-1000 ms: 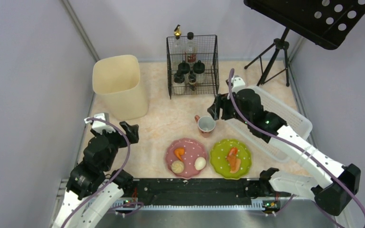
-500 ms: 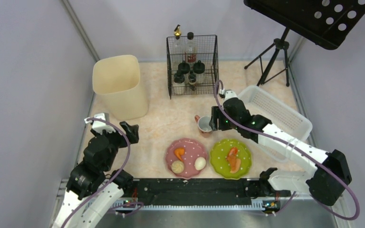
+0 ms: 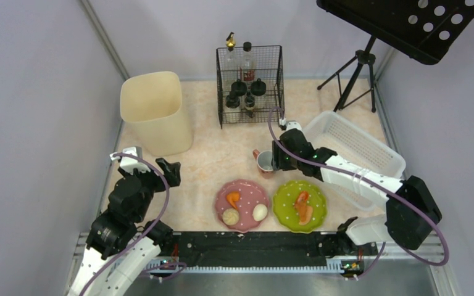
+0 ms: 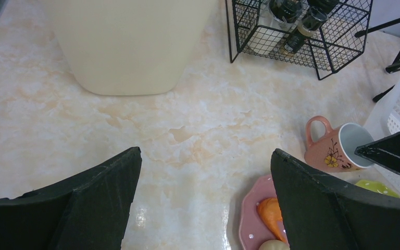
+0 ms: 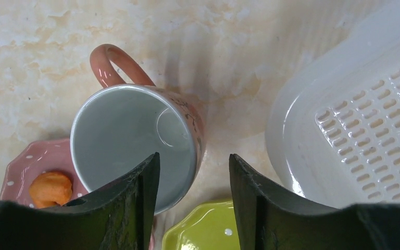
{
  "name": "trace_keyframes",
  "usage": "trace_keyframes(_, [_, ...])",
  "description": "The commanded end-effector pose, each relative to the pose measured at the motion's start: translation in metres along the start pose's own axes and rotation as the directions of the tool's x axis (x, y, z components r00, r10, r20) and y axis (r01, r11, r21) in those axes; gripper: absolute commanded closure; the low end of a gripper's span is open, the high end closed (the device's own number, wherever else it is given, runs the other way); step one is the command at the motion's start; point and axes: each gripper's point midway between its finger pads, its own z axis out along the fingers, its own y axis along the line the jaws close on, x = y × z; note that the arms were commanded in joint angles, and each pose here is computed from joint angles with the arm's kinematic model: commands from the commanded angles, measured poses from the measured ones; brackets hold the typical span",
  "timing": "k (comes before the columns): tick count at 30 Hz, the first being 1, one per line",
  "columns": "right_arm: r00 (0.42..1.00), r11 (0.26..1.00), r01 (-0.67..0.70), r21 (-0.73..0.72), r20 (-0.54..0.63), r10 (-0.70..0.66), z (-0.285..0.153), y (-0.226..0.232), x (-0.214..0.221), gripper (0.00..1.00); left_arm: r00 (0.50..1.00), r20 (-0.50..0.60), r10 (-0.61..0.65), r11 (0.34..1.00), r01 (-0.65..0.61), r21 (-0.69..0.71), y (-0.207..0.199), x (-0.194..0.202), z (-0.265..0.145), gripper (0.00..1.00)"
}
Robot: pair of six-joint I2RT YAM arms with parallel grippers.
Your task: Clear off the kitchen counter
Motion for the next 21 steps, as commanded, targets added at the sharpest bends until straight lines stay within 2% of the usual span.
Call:
trace_keyframes(1, [0.999,0.999,-0.020,-0.030,0.036,0.021,0.008,0.015,-0.014,0.51,0.999,0.043,-0.012,0.999,0.010,0.030,-0.006,-0.011,0.000,0.02])
trace_keyframes(7, [1.000,0.999,-0.012,-0.044,0.006,0.012,0.016,0.020,-0.012,0.60,0.999,0.051,-0.014,0.999,0.012,0.031,-0.006,-0.012,-0.001,0.02])
trace_keyframes(17, [1.000,0.998,-0.006,-0.065,0.002,0.006,0.017,0.027,-0.016,1.00,0.998,0.060,-0.018,0.999,0.016,0.034,-0.005,-0.013,-0.003,0.01])
trace_keyframes(21, [0.999,0.995,-0.013,-0.097,0.032,0.017,0.010,0.036,-0.031,1.00,0.998,0.060,-0.019,0.999,0.017,0.034,-0.005,-0.013,-0.003,0.01])
